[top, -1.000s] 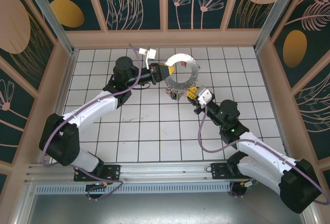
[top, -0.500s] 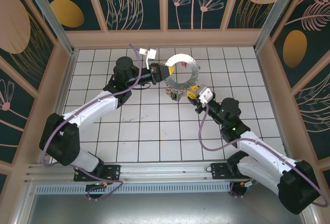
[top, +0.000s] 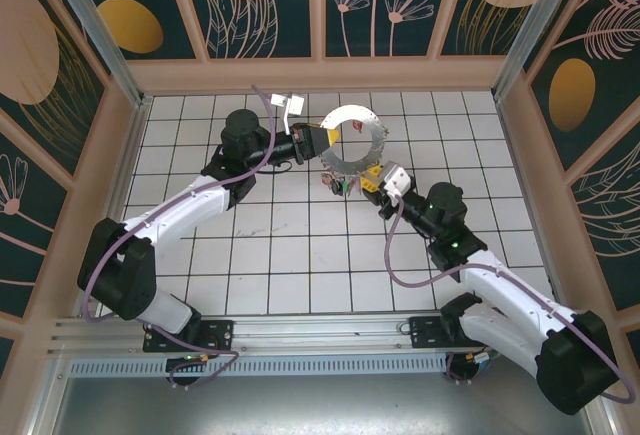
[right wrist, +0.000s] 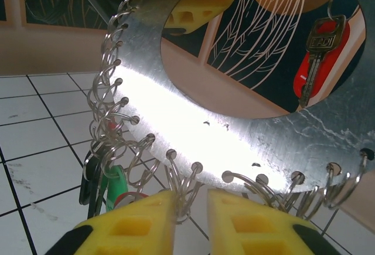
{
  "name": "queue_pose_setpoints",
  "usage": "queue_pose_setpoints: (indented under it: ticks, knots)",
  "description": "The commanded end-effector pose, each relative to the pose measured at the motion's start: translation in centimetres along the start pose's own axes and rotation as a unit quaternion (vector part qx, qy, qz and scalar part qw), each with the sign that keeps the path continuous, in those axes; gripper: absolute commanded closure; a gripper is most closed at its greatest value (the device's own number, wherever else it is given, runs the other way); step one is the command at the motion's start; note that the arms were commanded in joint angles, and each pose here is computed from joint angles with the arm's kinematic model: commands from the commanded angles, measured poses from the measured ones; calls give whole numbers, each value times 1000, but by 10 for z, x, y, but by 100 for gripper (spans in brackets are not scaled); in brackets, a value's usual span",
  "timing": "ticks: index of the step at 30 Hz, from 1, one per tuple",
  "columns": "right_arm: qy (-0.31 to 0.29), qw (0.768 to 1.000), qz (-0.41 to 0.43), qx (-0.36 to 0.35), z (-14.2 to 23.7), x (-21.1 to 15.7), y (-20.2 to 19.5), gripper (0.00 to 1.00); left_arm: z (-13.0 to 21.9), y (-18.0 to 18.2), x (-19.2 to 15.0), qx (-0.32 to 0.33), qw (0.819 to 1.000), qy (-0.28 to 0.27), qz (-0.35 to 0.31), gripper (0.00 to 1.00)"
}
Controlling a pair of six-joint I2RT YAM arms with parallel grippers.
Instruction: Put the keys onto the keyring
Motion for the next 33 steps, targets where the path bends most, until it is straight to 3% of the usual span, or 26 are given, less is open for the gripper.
queue_pose_setpoints:
  ticks: [1,11,33]
  knots:
    - [-14,1000,16,-4,3,16,-2,81,-1,-13,21,-23,999,-21,-22,99]
    - [-8,1000,24,-8,6,15,-4,78,-1,-14,22,-25,999,-21,-22,99]
    - [-53,998,-14,7,2,27,-3,86,-4,-13,21,-30,999,-22,-14,99]
Point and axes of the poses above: each hand's point on the last joint's axis, 136 mm out from that joint toward the fingers, its own z axis back along the fingers, its own y axis along the line the jaws close on, x = y × z, the point moved 4 cm from there along z, back along the fingers, and after that the axes turned 15 degrees about -z, right-handed, at the moved point
